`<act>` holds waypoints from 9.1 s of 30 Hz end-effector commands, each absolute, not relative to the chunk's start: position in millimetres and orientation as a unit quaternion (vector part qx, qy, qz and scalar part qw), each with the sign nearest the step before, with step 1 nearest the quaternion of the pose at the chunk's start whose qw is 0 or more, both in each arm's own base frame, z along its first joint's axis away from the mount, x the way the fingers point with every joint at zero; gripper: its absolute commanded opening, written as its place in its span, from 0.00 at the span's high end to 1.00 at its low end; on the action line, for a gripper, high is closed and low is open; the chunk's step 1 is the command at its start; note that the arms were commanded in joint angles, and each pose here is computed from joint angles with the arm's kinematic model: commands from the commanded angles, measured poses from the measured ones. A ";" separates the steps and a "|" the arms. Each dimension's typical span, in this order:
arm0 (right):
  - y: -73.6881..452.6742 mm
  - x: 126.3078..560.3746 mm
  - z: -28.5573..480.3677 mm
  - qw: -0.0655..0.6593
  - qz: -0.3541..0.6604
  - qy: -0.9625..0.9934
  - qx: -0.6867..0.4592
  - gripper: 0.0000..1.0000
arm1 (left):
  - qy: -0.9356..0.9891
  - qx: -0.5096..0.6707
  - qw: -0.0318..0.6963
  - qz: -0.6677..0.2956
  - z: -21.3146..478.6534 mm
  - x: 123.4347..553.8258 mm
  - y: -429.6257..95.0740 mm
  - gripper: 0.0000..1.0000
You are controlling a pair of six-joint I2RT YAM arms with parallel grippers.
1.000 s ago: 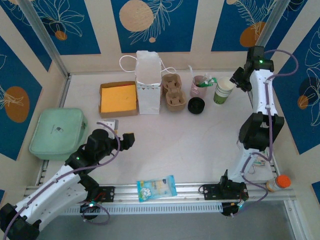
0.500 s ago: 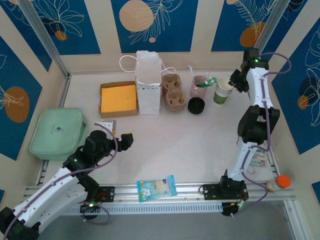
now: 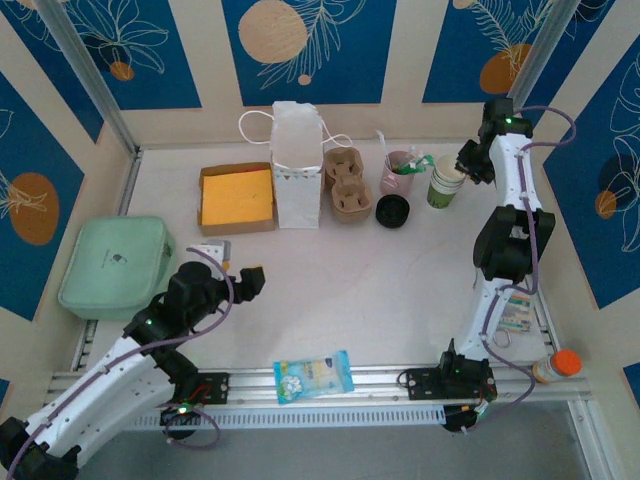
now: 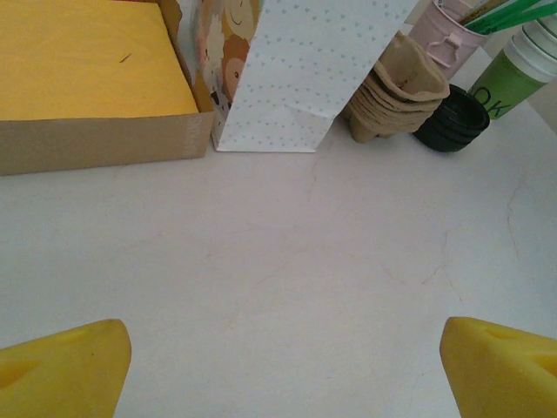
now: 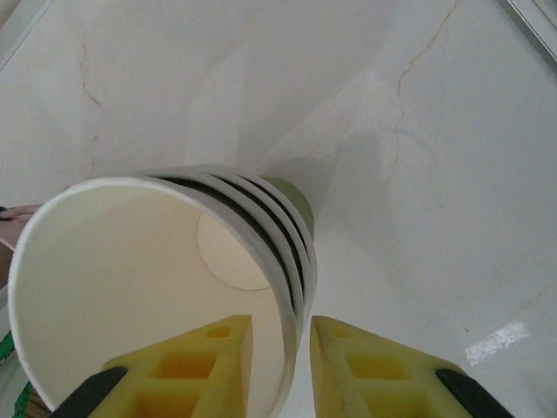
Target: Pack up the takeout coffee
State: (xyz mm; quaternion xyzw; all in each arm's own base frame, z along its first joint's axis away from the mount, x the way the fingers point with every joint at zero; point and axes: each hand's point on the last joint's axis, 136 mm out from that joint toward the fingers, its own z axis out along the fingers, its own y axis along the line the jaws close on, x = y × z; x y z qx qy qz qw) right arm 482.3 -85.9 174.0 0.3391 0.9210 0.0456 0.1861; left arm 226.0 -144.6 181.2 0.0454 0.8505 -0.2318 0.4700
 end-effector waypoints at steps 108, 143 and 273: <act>163.2 311.9 199.2 0.163 0.138 0.977 0.006 1.00 | 0.829 0.032 0.459 -0.318 194.9 230.7 -176.7 0.11; 202.1 291.8 125.2 0.102 0.056 0.993 -0.013 0.99 | 0.836 0.037 0.443 -0.321 180.4 235.2 -188.8 0.11; 50.7 456.8 72.0 0.130 0.214 0.934 0.254 0.79 | 0.840 0.070 0.454 -0.288 183.8 243.9 -204.5 0.11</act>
